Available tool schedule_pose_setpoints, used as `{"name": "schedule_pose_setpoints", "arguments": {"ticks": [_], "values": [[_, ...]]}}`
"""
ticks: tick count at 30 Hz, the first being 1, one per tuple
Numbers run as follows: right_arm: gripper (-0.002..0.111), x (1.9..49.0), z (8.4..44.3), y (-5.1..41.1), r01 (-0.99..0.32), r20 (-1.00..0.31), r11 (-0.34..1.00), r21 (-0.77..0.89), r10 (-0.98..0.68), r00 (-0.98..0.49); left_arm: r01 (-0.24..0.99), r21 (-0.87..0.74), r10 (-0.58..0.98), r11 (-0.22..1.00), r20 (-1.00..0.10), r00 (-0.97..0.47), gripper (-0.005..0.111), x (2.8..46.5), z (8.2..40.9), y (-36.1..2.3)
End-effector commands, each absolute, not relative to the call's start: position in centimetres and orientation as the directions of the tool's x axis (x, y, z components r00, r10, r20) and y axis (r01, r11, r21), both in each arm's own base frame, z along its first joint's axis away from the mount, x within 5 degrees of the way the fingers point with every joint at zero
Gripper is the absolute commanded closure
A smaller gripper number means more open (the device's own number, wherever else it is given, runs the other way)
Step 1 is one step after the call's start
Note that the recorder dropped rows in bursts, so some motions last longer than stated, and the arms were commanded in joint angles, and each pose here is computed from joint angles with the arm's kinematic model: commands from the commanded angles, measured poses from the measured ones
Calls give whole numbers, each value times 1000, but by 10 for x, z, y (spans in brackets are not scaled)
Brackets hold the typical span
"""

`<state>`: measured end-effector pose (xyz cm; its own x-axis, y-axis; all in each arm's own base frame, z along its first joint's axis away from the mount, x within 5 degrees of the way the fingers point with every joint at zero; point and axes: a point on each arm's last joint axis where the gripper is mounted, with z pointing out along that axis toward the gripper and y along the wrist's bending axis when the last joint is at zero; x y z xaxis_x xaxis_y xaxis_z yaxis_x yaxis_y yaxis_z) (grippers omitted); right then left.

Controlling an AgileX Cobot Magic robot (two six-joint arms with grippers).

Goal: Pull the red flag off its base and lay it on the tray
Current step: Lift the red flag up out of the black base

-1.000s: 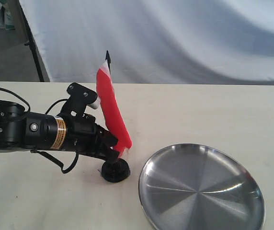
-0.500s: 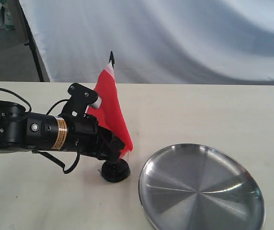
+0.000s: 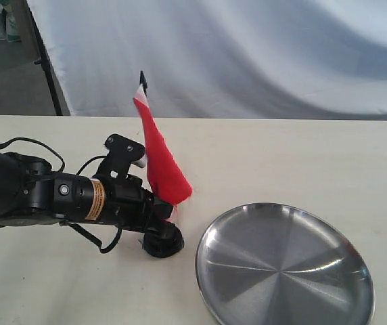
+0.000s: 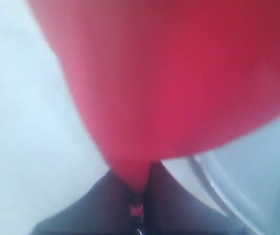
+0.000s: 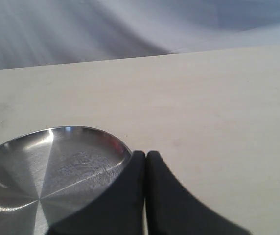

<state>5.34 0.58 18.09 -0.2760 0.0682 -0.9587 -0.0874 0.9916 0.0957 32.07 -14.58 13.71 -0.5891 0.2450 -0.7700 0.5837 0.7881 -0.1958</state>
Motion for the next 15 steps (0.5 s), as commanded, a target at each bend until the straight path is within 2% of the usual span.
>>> {"name": "schedule_pose_setpoints", "arguments": {"ticks": [1, 6, 7, 10, 12, 13, 15], "values": [[109, 53, 182, 5, -87, -963, 992, 87, 61, -262, 604, -188, 237, 774, -798, -553, 107, 320, 149, -148], [109, 53, 182, 5, -87, -963, 992, 87, 61, -262, 623, -157, 216, 766, -850, -480, 107, 323, 178, -150], [109, 53, 182, 5, -87, -963, 992, 87, 61, -262, 626, -152, 190, 765, -875, -445, 107, 324, 196, -150], [109, 53, 182, 5, -87, -963, 992, 87, 61, -262, 616, -188, 116, 765, -901, -418, 107, 322, 221, -150], [109, 53, 182, 5, -87, -963, 992, 87, 61, -262, 653, -317, 2, 688, -899, -439, 107, 317, 231, -158], [109, 53, 182, 5, -87, -963, 992, 87, 61, -262, 699, -418, -73, 579, -881, -467, 107, 312, 232, -168], [109, 53, 182, 5, -87, -963, 992, 87, 61, -262, 722, -532, -136, 441, -835, -533, 107, 306, 227, -184]]}}
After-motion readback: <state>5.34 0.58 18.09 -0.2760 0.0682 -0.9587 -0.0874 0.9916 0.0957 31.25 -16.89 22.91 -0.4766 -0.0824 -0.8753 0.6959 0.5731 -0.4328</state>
